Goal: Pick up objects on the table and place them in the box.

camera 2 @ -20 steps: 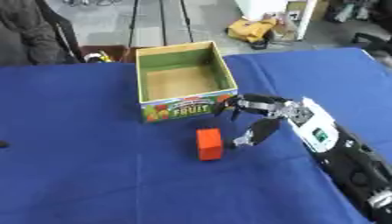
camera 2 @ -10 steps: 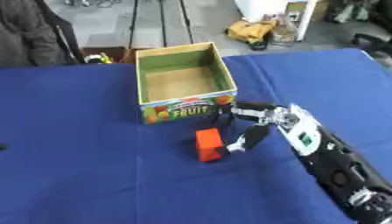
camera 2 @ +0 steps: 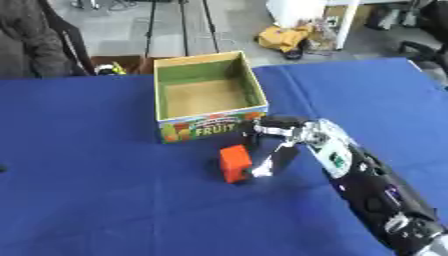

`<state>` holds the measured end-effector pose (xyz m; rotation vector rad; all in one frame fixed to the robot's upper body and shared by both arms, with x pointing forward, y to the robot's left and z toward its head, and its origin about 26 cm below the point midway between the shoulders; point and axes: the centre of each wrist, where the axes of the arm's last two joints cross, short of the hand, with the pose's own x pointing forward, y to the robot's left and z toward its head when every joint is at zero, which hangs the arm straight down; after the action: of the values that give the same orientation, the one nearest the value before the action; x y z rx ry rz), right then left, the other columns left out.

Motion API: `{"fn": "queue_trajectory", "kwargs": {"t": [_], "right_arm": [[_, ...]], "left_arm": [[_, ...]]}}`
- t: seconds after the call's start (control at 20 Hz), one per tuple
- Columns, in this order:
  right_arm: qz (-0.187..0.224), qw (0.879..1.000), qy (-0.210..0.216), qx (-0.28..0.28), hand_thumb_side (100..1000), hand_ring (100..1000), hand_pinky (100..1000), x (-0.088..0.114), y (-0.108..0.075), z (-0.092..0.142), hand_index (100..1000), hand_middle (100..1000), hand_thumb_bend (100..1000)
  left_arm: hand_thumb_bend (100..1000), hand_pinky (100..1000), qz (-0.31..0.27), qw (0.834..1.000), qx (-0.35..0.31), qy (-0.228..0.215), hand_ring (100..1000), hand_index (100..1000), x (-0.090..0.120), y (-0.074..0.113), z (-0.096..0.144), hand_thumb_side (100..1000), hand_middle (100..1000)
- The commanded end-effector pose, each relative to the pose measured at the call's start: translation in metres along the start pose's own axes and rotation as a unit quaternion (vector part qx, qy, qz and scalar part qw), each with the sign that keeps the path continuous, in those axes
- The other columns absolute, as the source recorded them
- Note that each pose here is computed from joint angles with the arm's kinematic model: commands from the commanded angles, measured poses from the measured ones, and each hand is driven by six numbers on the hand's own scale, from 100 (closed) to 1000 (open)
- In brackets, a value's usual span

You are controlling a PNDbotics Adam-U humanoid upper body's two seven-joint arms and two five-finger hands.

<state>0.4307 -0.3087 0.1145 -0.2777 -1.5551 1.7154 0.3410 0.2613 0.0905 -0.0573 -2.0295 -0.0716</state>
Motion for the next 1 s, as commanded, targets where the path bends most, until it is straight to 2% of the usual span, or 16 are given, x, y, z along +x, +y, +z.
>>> {"fn": "queue_trajectory", "kwargs": {"t": [0.05, 0.15, 0.6, 0.85, 1.0], "right_arm": [[0.003, 1.000, 0.006, -0.021, 280, 606, 473, -0.002, -0.002, 0.004, 368, 213, 227], [0.005, 0.999, 0.005, -0.050, 266, 602, 467, 0.001, -0.012, 0.008, 359, 206, 223], [0.034, 0.985, 0.009, -0.170, 235, 595, 472, 0.018, -0.090, 0.041, 354, 207, 234], [0.033, 0.972, 0.052, -0.229, 224, 590, 477, 0.008, -0.116, 0.056, 352, 210, 251], [0.055, 0.957, 0.095, -0.270, 215, 584, 484, -0.002, -0.126, 0.067, 351, 215, 269]], "left_arm": [[724, 557, -0.002, 1.000, -0.004, -0.012, 862, 743, 0.006, 0.001, -0.004, 803, 688], [723, 557, -0.003, 1.000, -0.003, -0.012, 862, 743, 0.006, 0.001, -0.004, 803, 688], [722, 557, -0.007, 1.000, -0.004, -0.011, 862, 743, 0.006, 0.002, -0.003, 803, 688], [723, 557, -0.007, 1.000, -0.013, -0.016, 862, 743, 0.008, -0.001, -0.007, 803, 688], [723, 558, -0.003, 0.999, -0.025, -0.024, 862, 743, 0.012, -0.007, -0.013, 803, 687]]}}
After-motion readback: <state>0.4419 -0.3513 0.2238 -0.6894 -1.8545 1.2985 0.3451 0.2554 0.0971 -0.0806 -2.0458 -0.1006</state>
